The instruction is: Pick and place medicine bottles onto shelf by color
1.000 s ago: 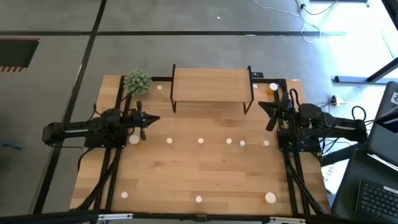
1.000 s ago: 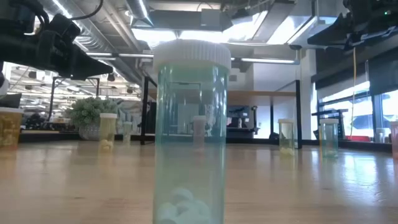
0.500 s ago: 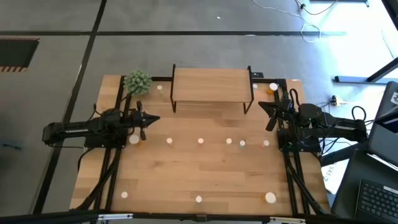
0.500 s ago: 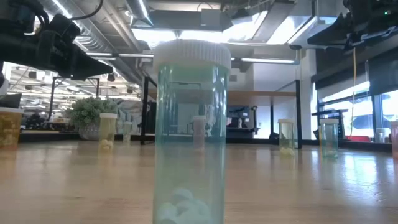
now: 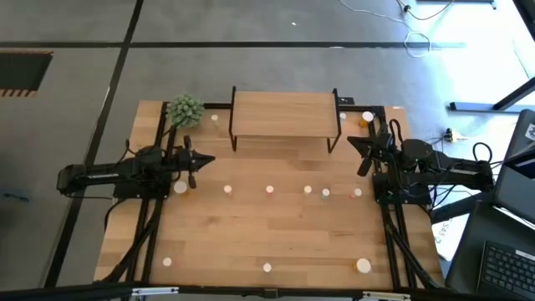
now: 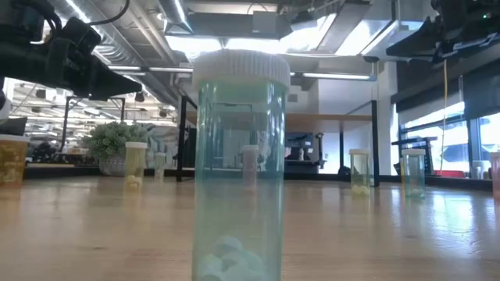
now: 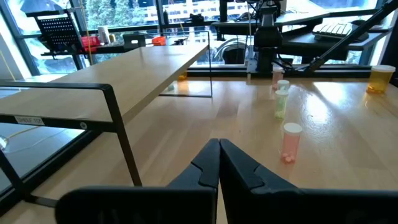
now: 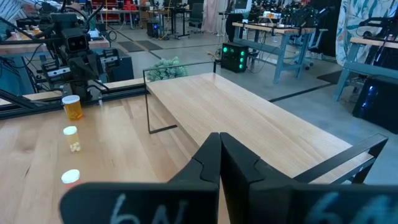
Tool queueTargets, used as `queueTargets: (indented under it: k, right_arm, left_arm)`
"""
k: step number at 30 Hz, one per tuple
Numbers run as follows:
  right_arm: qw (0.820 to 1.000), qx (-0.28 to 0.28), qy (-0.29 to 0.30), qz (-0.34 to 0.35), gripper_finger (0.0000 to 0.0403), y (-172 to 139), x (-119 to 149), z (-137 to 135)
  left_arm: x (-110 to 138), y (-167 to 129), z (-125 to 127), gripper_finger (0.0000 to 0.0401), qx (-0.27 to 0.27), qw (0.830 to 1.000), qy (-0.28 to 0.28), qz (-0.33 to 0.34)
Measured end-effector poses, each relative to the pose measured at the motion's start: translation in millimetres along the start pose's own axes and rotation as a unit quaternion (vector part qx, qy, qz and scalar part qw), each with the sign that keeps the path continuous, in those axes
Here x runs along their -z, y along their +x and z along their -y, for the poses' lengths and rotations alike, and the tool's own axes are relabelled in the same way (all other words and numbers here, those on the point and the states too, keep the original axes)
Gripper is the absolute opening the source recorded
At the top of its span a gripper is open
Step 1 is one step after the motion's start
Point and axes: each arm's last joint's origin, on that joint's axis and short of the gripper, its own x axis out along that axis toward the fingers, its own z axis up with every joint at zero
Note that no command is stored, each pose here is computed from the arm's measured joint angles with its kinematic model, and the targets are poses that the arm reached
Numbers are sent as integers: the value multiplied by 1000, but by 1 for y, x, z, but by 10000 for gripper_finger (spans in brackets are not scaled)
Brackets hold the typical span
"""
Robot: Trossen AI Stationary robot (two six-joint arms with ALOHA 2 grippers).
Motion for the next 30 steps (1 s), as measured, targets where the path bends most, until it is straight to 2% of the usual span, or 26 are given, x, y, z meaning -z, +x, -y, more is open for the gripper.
queueTargets:
  k: [11, 17, 25, 30]
  right_arm:
    - [1000, 2, 12, 5, 6, 0, -1, 0]
    - [998, -24, -46, 44, 6, 0, -9, -2]
    - [996, -24, -71, 46, 6, 0, -9, -2]
    - [996, -24, -72, 46, 6, 0, -9, -2]
  left_arm:
    - [-5, 0, 0, 0, 3, 1000, -18, 23]
    - [-20, -1, 0, 0, 26, 999, -37, 21]
    - [-71, 3, -2, 0, 29, 999, -35, 2]
    - [-95, 14, -3, 0, 27, 993, -67, -92]
